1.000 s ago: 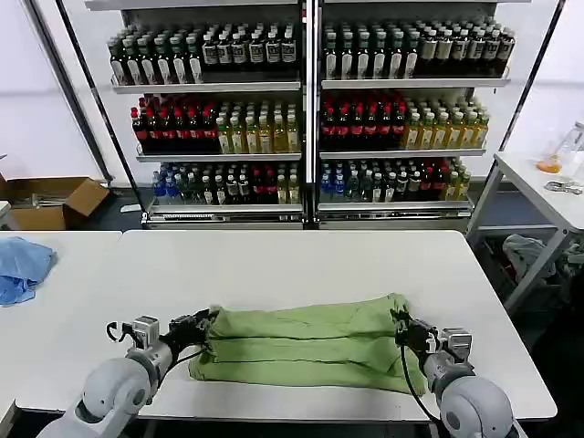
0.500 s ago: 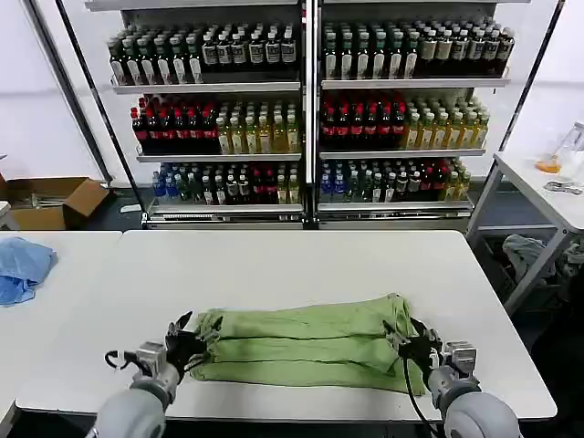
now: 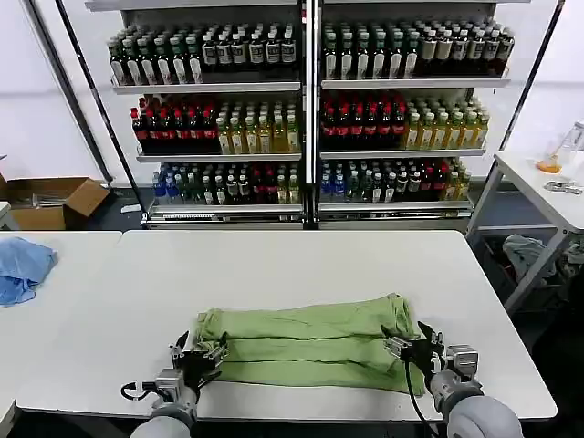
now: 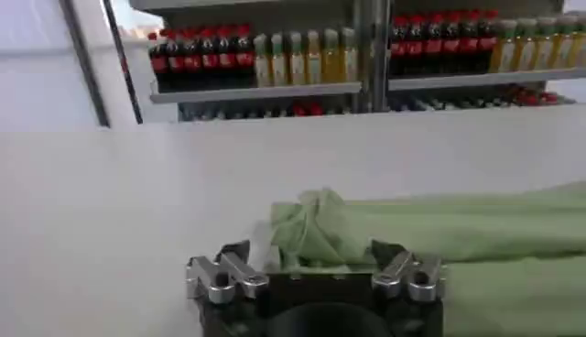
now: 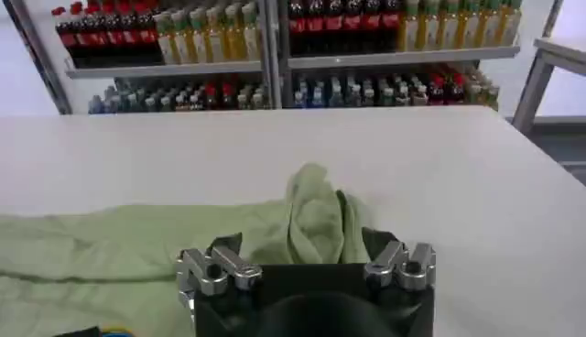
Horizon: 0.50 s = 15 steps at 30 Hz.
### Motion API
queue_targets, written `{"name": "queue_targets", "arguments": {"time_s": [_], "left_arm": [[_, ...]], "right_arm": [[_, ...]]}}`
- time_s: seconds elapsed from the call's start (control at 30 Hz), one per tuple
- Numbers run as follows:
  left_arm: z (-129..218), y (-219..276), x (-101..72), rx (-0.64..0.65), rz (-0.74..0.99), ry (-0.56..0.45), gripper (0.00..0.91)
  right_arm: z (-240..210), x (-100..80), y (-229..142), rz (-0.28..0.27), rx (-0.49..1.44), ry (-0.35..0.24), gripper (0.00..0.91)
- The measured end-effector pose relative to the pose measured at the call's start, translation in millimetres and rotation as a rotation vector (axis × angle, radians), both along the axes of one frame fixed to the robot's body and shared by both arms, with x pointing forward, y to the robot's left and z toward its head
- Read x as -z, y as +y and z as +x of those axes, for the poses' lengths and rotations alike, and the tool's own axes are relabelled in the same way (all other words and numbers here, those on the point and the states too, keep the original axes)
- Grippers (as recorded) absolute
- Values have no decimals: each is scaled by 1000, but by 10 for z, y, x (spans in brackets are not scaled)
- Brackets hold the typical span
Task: Fold and organize the clothes.
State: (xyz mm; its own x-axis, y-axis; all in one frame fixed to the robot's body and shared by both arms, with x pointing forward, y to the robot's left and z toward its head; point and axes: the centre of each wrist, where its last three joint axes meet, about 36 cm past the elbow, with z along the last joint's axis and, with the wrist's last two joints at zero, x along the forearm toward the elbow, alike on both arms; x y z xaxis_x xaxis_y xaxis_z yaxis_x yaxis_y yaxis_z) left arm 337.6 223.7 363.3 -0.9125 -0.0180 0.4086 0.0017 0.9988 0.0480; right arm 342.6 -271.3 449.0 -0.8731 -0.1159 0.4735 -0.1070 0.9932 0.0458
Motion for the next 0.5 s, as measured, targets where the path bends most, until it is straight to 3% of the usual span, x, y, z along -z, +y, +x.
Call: {"name": "queue_targets", "arguments": {"time_s": [0.5], "left_arm": [[-46, -40, 110, -47, -66, 2, 20]], "right_arm": [[-4, -56, -17, 3, -3, -10, 907]]}}
